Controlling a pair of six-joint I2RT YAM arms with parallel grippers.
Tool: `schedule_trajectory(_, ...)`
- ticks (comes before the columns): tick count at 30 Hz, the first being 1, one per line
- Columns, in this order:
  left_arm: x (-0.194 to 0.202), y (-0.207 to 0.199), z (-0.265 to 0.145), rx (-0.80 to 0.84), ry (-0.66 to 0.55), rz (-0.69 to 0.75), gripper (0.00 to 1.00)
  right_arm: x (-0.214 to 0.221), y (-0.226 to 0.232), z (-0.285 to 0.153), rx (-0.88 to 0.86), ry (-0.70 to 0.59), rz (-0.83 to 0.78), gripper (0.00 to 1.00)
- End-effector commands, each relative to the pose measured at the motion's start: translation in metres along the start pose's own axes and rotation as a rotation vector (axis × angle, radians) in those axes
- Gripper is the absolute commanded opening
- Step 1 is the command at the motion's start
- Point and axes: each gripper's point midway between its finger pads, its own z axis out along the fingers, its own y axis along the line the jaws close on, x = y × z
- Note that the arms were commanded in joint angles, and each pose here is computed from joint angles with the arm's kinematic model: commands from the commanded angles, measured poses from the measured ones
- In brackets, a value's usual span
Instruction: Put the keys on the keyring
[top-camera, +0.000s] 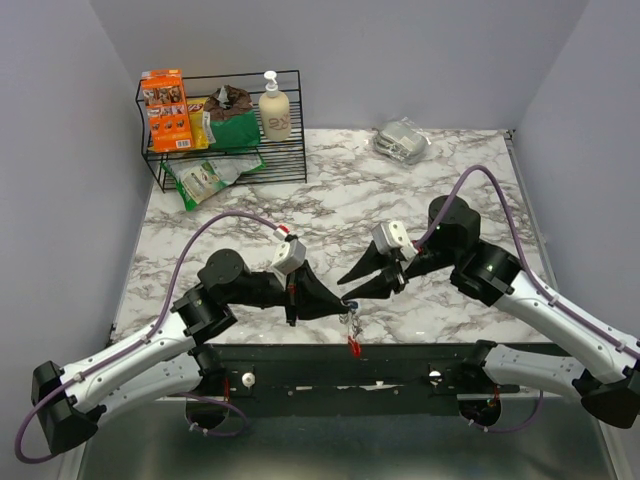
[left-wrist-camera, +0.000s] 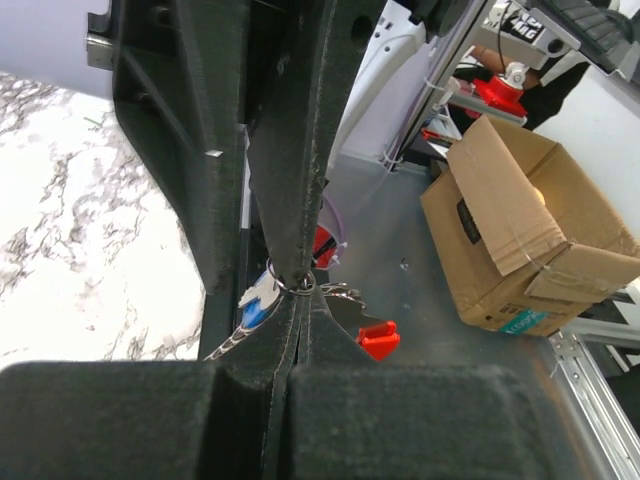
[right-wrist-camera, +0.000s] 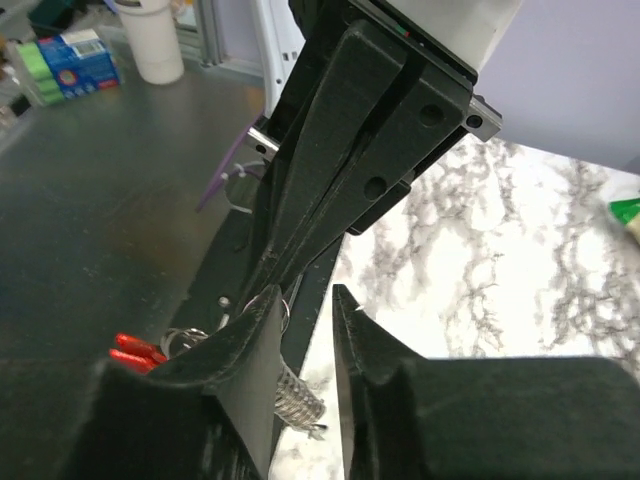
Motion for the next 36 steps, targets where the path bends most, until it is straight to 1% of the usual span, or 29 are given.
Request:
schedule_trajectory(1,-0.02,-0.014,-0.003,0.045,-0.107,0.075,0.0,-0.02,-0.01,0.001,0.017,-0.039,-0.068,0.42)
schedule_trajectory(2,-0.02,-0.014,-0.004,0.042,-0.116,0.079,0.0,-0.02,-0.012,0.001,0.025,-0.04,-0.067,0.48)
schedule_trajectory(4,-0.022,-0.013,-0.006,0.031,-0.141,0.092,0.0,-0.026,-0.013,0.001,0.029,-0.05,-0.075,0.53)
schedule_trajectory(5,-0.022,-0.013,-0.007,0.029,-0.148,0.095,0.0,-0.027,-0.014,0.001,0.036,-0.053,-0.075,0.59)
schedule_trajectory(8,-0.023,-0.012,-0.009,0.019,-0.166,0.106,0.0,-0.034,-0.019,0.0,0.065,-0.071,-0.082,0.68)
schedule_trajectory(9,-0.023,-0.012,-0.009,0.017,-0.168,0.111,0.0,-0.041,-0.021,-0.002,0.085,-0.089,-0.101,0.7)
schedule_trajectory(12,-0.024,-0.008,-0.009,0.0,-0.179,0.12,0.0,-0.048,-0.033,-0.007,0.19,-0.117,-0.054,0.77)
schedule_trajectory(13,-0.026,-0.007,-0.01,-0.01,-0.187,0.127,0.0,-0.062,-0.034,-0.012,0.224,-0.165,-0.052,0.78)
schedule_trajectory(14,-0.027,-0.007,-0.01,-0.011,-0.192,0.129,0.0,-0.059,-0.039,-0.014,0.267,-0.171,-0.035,0.8)
schedule_trajectory(16,-0.03,-0.006,-0.01,-0.021,-0.207,0.139,0.0,-0.071,-0.036,-0.022,0.301,-0.213,-0.032,0.83)
schedule_trajectory(20,-0.035,-0.006,-0.011,-0.019,-0.25,0.149,0.0,-0.074,-0.036,-0.032,0.364,-0.239,-0.014,0.84)
schedule_trajectory(24,-0.033,-0.005,-0.009,-0.013,-0.249,0.148,0.0,-0.062,-0.036,-0.034,0.394,-0.232,0.036,0.85)
schedule_trajectory(28,-0.026,0.004,-0.01,-0.056,-0.211,0.148,0.0,-0.035,-0.043,-0.035,0.458,-0.191,0.099,0.85)
schedule_trajectory(31,-0.025,0.011,-0.015,-0.117,-0.199,0.165,0.0,-0.018,-0.051,-0.044,0.553,-0.177,0.152,0.85)
schedule_trajectory(33,-0.026,0.014,-0.018,-0.147,-0.193,0.174,0.0,0.008,-0.06,-0.053,0.656,-0.137,0.215,0.86)
schedule_trajectory(34,-0.024,0.017,-0.022,-0.177,-0.184,0.172,0.0,0.014,-0.059,-0.059,0.697,-0.142,0.256,0.86)
schedule_trajectory(35,-0.023,0.019,-0.024,-0.192,-0.178,0.184,0.0,0.032,-0.067,-0.069,0.796,-0.12,0.306,0.86)
schedule_trajectory(36,-0.023,0.021,-0.026,-0.213,-0.179,0.186,0.0,0.053,-0.066,-0.076,0.849,-0.074,0.376,0.85)
